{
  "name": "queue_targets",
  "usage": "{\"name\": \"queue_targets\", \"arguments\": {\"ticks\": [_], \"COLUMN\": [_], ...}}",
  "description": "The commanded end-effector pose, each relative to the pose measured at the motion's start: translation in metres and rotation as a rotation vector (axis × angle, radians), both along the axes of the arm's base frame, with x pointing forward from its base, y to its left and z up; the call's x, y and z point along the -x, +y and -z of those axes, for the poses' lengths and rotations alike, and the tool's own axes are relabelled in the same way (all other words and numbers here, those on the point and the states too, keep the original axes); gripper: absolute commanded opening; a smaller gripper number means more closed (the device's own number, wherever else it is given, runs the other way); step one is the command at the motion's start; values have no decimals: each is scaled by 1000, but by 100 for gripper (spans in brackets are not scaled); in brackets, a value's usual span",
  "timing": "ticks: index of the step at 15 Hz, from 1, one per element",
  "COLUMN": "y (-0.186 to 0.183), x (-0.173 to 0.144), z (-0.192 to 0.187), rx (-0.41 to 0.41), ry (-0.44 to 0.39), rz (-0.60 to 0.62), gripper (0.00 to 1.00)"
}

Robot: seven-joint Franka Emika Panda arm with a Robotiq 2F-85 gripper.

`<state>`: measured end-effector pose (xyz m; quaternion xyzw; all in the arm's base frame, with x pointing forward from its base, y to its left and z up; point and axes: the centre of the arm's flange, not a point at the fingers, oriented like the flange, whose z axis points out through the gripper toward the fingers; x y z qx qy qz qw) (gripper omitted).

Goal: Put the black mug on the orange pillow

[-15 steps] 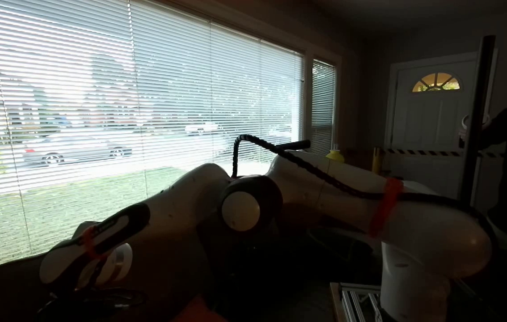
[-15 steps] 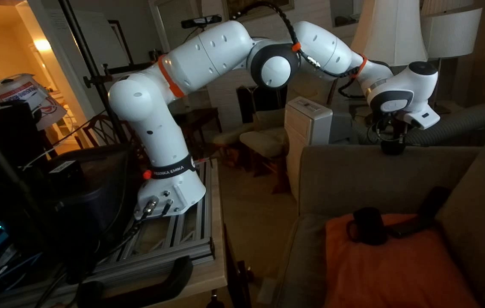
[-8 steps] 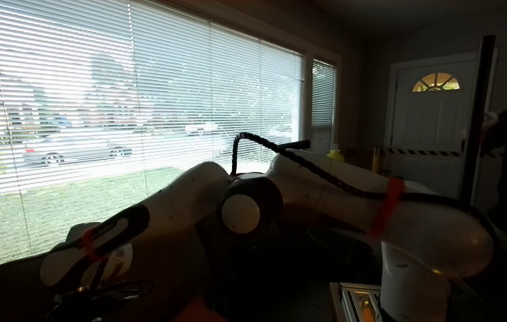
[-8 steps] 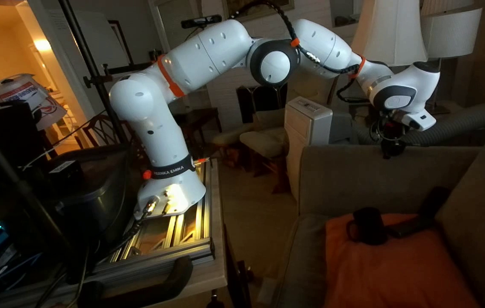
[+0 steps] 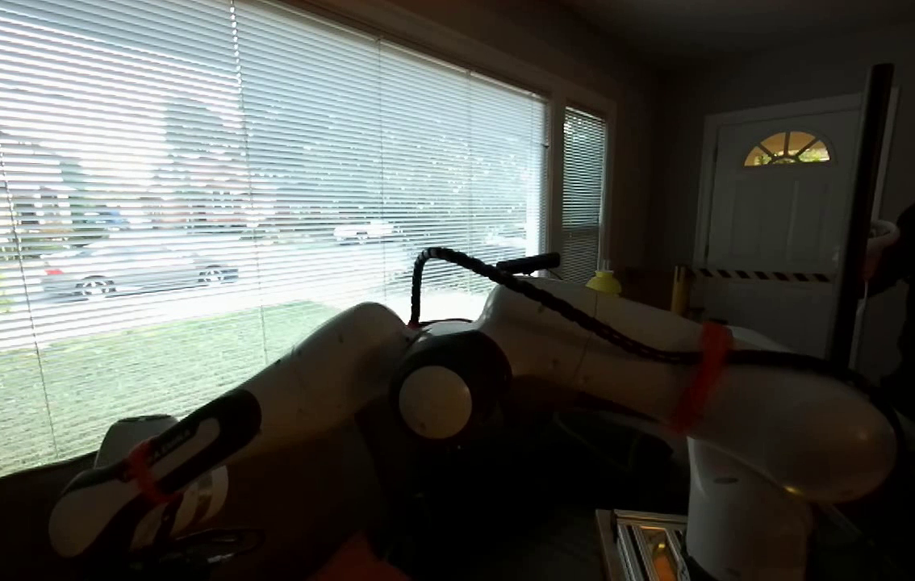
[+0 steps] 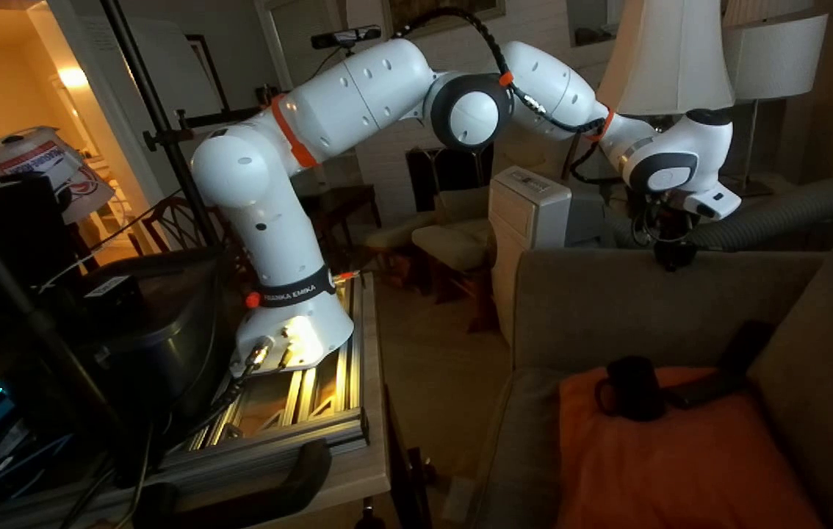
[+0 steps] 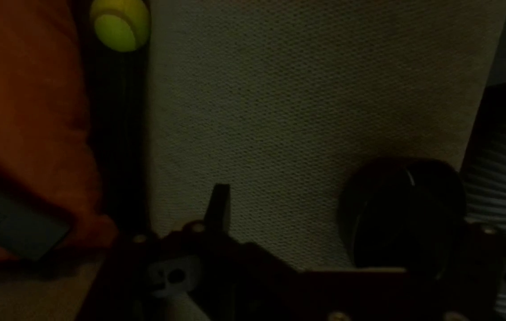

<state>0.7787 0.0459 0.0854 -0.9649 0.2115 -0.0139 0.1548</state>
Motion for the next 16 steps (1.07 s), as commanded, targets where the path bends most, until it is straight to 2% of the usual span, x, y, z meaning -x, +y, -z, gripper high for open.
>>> {"name": "queue_targets", "arguments": {"ticks": [1, 3, 5, 8, 11, 13, 16], "y": [8, 12, 19, 30, 34, 34, 32], "x": [-6, -7, -9, -12, -15, -16, -17], "z": [31, 46, 60, 70, 69, 65, 59], "rx": [38, 45, 44, 49, 56, 63, 67], "ry": [-56, -90, -147, -204, -229, -236, -229], "rz": [15, 21, 25, 29, 26, 25, 28], "gripper": [75, 71, 52, 30, 6, 0, 0]}}
